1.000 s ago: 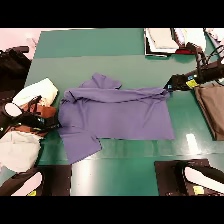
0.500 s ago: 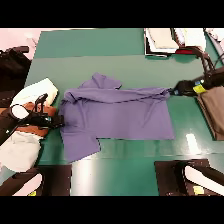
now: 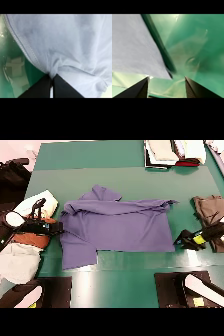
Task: Fold the shirts.
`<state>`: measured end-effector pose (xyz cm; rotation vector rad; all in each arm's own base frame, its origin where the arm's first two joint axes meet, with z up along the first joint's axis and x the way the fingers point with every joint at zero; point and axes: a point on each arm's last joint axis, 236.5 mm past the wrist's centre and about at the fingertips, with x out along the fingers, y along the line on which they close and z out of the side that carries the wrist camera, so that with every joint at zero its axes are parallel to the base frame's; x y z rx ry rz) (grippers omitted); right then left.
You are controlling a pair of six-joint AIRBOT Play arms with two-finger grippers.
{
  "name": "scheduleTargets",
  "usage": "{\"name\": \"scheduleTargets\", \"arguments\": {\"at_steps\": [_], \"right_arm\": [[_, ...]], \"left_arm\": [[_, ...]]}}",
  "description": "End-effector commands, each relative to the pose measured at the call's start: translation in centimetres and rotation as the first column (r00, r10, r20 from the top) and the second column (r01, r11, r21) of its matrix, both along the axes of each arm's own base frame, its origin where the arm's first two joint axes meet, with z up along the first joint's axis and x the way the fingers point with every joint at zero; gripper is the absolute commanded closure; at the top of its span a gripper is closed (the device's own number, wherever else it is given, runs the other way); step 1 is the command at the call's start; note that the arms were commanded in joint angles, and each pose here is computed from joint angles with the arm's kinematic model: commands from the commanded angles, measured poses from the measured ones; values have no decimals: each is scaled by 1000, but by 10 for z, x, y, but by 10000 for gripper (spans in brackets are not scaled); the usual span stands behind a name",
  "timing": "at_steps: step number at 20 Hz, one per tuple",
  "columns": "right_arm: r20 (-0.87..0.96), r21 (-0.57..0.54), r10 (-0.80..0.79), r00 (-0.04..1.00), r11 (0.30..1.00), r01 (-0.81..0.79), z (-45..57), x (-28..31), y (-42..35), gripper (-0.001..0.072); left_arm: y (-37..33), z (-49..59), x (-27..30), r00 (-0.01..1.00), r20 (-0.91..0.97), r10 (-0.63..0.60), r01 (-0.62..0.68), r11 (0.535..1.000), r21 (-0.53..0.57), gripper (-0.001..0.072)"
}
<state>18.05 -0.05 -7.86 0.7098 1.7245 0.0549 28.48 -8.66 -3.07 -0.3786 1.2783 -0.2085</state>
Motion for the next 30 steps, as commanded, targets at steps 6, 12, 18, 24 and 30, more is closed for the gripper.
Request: {"name": "scheduleTargets", "arguments": {"at_steps": [6, 12, 18, 24, 30], "right_arm": [[155, 5, 169, 973, 985, -172, -6, 32, 61, 687], [714, -269, 305, 630, 951, -155, 217, 130, 56, 688], [921, -390, 376, 103, 901, 191, 483, 82, 42, 688], [888, -442, 458, 36, 830, 339, 558, 27, 23, 689], [844, -501, 429, 323, 845, 188, 472, 99, 7, 689]], "left_arm": [[1, 17, 7, 999, 29, -17, 17, 1000, 8, 686], [12, 264, 34, 778, 626, -40, -10, 997, 76, 686], [16, 543, -85, 196, 980, -21, -67, 997, 35, 686], [17, 630, -169, -90, 996, 12, -61, 998, -17, 686], [8, 506, -38, 401, 914, -62, -19, 997, 76, 686]]}}
